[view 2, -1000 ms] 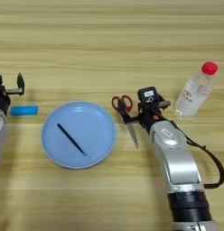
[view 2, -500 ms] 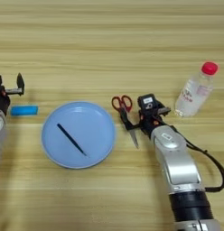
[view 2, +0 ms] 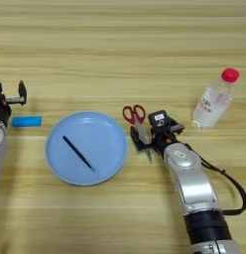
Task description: Move the objects on the table
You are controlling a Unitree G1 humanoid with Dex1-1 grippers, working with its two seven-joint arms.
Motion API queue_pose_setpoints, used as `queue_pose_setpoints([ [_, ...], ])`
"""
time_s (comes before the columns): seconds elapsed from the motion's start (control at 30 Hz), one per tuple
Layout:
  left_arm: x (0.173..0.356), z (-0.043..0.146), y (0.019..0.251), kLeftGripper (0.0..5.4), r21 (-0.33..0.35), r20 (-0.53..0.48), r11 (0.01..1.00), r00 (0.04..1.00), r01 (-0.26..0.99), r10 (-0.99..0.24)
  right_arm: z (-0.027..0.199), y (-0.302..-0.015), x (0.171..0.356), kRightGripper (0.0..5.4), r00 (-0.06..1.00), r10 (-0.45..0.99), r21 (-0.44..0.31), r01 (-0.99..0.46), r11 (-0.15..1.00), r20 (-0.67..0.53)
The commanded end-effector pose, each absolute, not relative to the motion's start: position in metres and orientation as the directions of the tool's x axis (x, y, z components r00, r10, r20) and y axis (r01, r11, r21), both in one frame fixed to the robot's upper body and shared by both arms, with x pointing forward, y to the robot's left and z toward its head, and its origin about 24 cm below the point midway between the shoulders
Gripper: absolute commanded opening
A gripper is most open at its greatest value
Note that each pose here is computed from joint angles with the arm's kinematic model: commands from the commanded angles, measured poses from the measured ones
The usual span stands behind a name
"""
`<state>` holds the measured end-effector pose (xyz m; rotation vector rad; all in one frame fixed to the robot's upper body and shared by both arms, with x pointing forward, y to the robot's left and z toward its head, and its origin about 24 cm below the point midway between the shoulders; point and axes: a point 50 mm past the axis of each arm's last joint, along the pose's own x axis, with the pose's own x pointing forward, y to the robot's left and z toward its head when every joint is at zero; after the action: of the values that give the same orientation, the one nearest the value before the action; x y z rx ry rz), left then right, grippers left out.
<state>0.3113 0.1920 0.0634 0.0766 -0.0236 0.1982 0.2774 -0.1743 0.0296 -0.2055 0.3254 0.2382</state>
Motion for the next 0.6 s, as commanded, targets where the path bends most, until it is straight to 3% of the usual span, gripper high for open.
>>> queue_pose_setpoints([
  [0.03, 0.311, 0.063, 0.192, 5.40, 0.090, 0.023, 0.975, 0.979, -0.202, 0.201, 0.029, -0.171, 0.279, 5.37, 0.914, 0.215, -0.151, -0.280, 0.948, -0.344],
  [0.3, 0.310, 0.063, 0.192, 5.40, 0.090, 0.023, 0.975, 0.979, -0.202, 0.201, 0.022, -0.170, 0.277, 5.37, 0.902, 0.218, -0.150, -0.290, 0.945, -0.372],
  [0.6, 0.310, 0.063, 0.192, 5.40, 0.089, 0.024, 0.975, 0.979, -0.202, 0.201, 0.011, -0.166, 0.271, 5.37, 0.864, 0.242, -0.045, -0.291, 0.956, -0.442],
])
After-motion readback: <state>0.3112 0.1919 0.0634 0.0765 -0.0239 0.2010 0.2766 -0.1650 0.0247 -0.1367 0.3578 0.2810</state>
